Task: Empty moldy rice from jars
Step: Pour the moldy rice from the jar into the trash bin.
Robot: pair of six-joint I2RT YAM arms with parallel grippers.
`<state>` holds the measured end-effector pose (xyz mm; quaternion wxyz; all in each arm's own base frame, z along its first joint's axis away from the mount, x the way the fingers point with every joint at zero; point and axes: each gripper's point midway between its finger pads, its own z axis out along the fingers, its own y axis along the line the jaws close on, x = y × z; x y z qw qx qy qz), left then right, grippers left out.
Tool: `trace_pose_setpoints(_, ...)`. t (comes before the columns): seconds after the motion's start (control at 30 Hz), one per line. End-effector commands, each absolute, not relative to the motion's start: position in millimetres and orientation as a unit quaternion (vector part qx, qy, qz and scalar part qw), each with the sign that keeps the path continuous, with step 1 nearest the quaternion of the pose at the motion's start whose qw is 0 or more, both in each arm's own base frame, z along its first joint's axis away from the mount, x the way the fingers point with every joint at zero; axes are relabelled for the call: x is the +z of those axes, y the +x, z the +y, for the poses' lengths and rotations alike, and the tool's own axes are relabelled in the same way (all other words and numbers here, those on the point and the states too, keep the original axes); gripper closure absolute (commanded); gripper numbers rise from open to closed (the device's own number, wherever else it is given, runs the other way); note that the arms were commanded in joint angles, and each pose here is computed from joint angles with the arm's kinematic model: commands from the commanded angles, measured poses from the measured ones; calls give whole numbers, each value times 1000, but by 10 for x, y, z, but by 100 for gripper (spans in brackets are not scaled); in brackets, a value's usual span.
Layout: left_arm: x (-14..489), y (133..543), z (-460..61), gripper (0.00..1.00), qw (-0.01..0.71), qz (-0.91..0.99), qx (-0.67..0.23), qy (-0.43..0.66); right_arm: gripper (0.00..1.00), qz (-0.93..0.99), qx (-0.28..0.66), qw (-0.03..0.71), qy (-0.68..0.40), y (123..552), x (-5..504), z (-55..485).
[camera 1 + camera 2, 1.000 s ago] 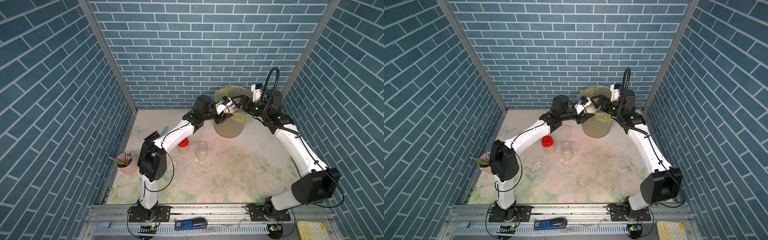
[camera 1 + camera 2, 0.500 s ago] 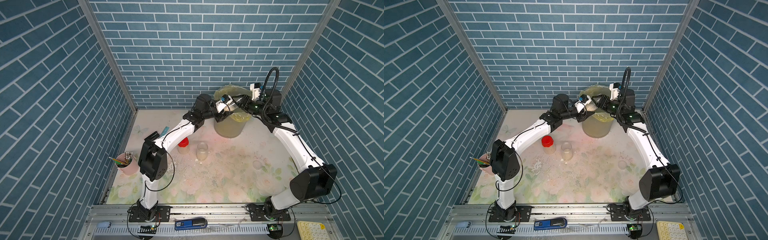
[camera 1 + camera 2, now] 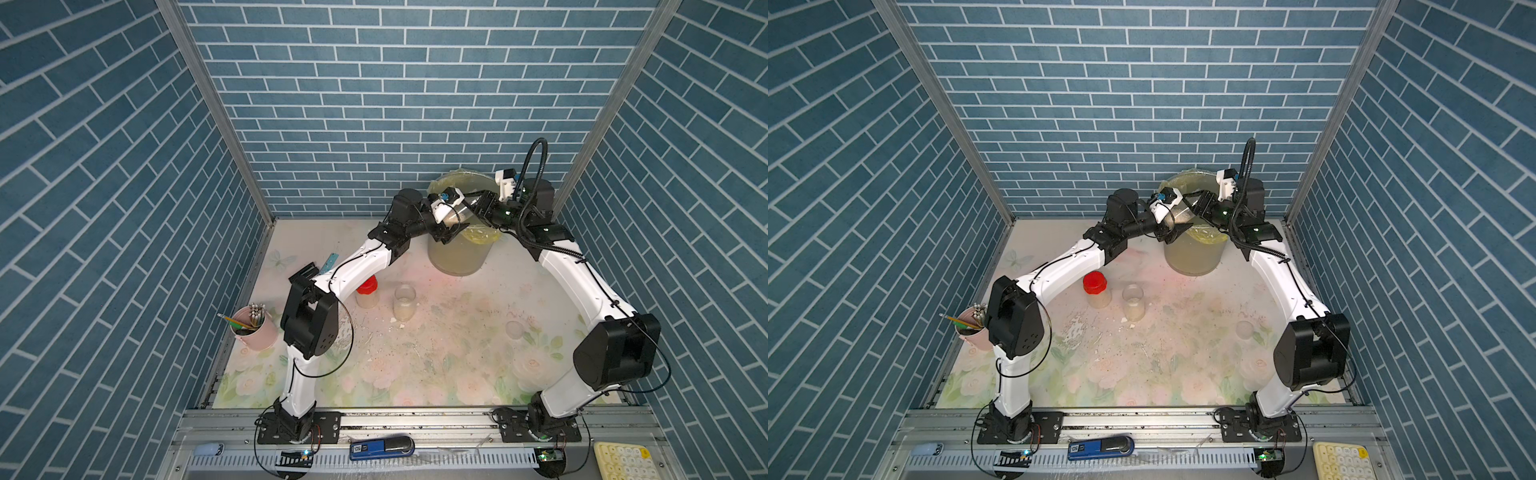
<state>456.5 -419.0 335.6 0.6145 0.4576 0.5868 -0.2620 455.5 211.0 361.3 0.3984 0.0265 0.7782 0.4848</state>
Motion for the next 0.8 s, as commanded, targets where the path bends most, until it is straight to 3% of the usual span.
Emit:
trace_pose_setpoints(0.0,3589,4615,-4143,0,643,566,-256,447,83,756,494,425,57,4758,3801,1998)
trace_pose_setpoints(0.37,3875,4580,-3905,0,687,554,-241,403,89,698,585,376,173,5159,3812,1880)
trace_pose_setpoints(0.77,4026,4698,-3639,0,735,550,-332,216,92,626,645,344,271,5228,3954,1756)
